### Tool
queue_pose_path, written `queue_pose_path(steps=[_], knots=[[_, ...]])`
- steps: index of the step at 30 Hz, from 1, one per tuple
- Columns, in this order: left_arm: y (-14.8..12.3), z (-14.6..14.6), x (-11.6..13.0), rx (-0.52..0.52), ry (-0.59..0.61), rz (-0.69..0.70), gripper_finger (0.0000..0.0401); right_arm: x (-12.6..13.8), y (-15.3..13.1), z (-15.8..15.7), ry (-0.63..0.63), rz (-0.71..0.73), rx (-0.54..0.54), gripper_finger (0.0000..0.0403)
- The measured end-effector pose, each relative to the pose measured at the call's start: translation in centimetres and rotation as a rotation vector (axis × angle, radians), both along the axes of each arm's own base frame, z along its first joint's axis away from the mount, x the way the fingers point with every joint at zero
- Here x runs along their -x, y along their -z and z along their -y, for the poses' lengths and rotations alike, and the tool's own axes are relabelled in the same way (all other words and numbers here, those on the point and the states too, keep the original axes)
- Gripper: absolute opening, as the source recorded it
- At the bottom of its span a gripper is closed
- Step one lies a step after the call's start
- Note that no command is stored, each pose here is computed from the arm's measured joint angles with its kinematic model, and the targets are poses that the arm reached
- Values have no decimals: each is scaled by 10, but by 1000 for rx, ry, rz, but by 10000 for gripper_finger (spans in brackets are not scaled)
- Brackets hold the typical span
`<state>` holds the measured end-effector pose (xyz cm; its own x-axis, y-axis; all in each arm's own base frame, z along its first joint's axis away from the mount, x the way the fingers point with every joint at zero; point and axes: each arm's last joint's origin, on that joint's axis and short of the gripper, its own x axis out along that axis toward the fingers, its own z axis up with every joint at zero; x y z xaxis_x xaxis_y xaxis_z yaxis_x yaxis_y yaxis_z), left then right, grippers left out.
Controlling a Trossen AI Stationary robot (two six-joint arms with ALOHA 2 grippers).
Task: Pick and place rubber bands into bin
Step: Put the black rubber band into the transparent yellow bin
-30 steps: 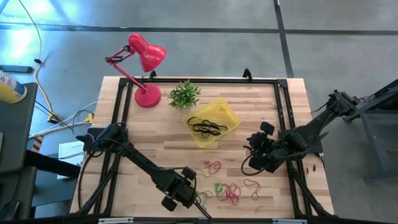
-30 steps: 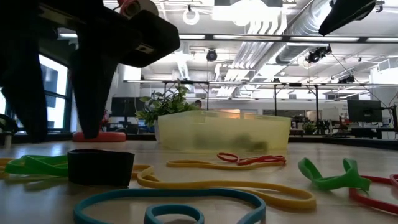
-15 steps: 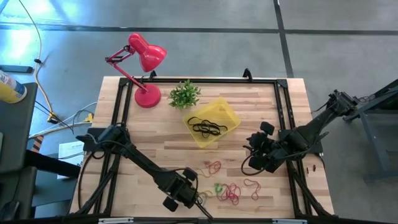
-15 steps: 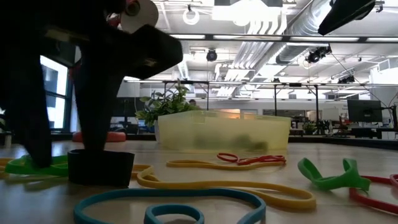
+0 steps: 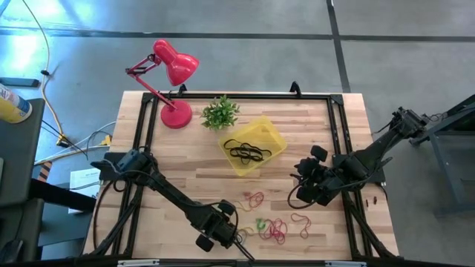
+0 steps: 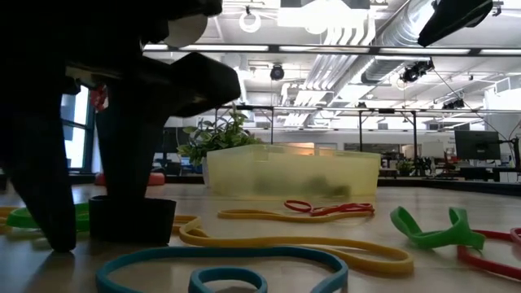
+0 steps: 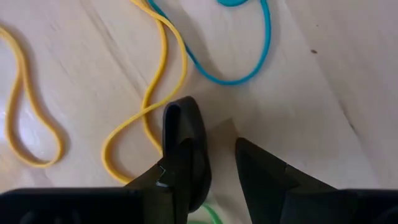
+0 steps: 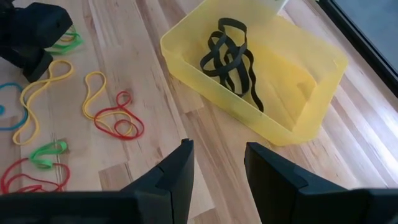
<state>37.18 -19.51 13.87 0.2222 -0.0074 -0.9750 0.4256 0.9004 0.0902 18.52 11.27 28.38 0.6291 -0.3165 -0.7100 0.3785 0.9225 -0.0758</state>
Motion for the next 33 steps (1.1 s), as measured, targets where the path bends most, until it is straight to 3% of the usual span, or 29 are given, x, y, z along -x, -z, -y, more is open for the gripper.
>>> queue_pose_path(steps=[11, 18, 27, 33], knots=[[0, 0, 0, -1, 5, 1, 103, 0, 0, 0, 1, 1, 2, 134], [0, 0, 0, -6, 21, 1, 9, 0, 0, 0, 2, 2, 3, 134], [-3, -4, 0, -19, 11, 6, 5, 0, 0, 0, 2, 2, 2, 134], [-31, -11, 4, -17, -4, 47, 2, 0, 0, 0, 1, 0, 1, 134]])
